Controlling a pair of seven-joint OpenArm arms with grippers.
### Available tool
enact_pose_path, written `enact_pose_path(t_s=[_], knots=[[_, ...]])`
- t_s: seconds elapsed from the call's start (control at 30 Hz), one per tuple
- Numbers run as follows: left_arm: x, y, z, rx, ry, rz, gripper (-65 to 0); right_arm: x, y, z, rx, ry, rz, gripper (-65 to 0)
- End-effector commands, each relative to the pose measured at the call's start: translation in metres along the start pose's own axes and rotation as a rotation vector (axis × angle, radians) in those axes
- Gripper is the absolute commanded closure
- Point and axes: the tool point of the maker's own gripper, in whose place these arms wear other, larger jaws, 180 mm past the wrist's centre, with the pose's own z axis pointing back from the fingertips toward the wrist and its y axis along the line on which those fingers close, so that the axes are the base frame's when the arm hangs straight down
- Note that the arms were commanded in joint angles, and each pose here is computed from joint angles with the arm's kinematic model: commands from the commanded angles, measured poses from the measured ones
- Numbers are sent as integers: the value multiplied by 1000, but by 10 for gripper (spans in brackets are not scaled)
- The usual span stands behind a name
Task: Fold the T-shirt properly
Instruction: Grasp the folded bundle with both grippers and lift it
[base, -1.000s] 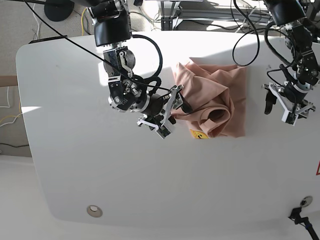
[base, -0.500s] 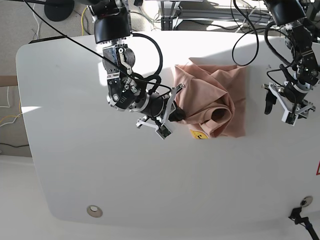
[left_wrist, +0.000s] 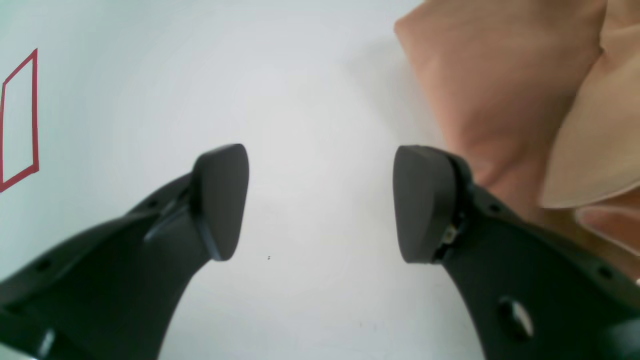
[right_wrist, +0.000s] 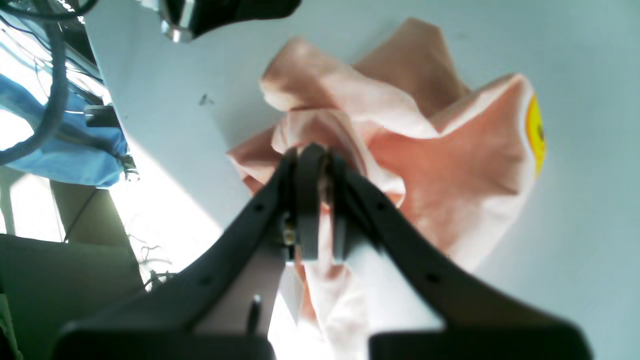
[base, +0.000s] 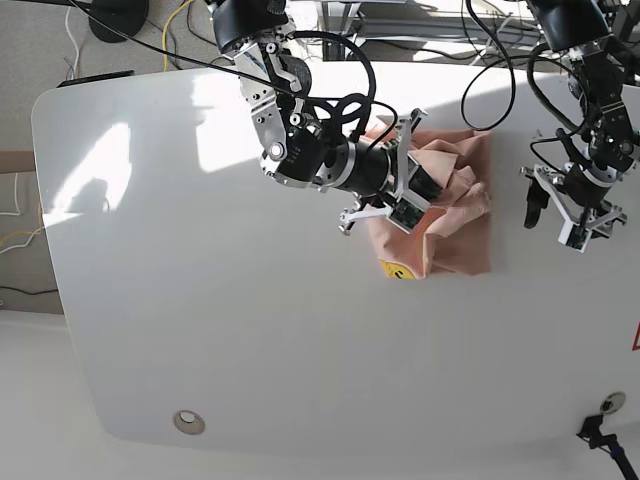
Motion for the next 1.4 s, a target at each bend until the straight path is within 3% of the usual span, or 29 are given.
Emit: enact_pose_path(t_s=[0.0, 0.1, 0.27, 0.33, 0.57, 0.73, 0.97, 1.13, 1.3, 1.37], knots=[[18, 7, 2, 15, -52, -17, -427, 22, 25, -5, 66, -62, 49, 0], [18, 6, 2, 13, -51, -19, -427, 24, 41, -9, 108, -57, 81, -29], [18, 7, 2, 13, -53, -19, -427, 27, 53, -11, 134, -59, 104, -328], [18, 7, 2, 13, -53, -19, -427, 28, 51, -10, 131, -62, 112, -405], [30, 10, 0, 19, -79, -21, -427, 44, 46, 1, 104, -113, 133, -410], [49, 2, -7, -6, -111, -52, -427, 49, 1, 12, -11, -159, 69, -410], [67, -36, -20, -100, -142, -94, -427, 26, -54, 13, -115, -194, -90, -410], [74, -61, -23, -146, -165, -85, -427, 16, -66, -1, -108, -195, -136, -405], [64, -93, -34, -230, -128, -105, -424, 15, -79, -18, -87, -220, -174, -356], [52, -101, -41, -258, -93, -94, -366, 10, -85, -26, -81, -205, -189, -338]])
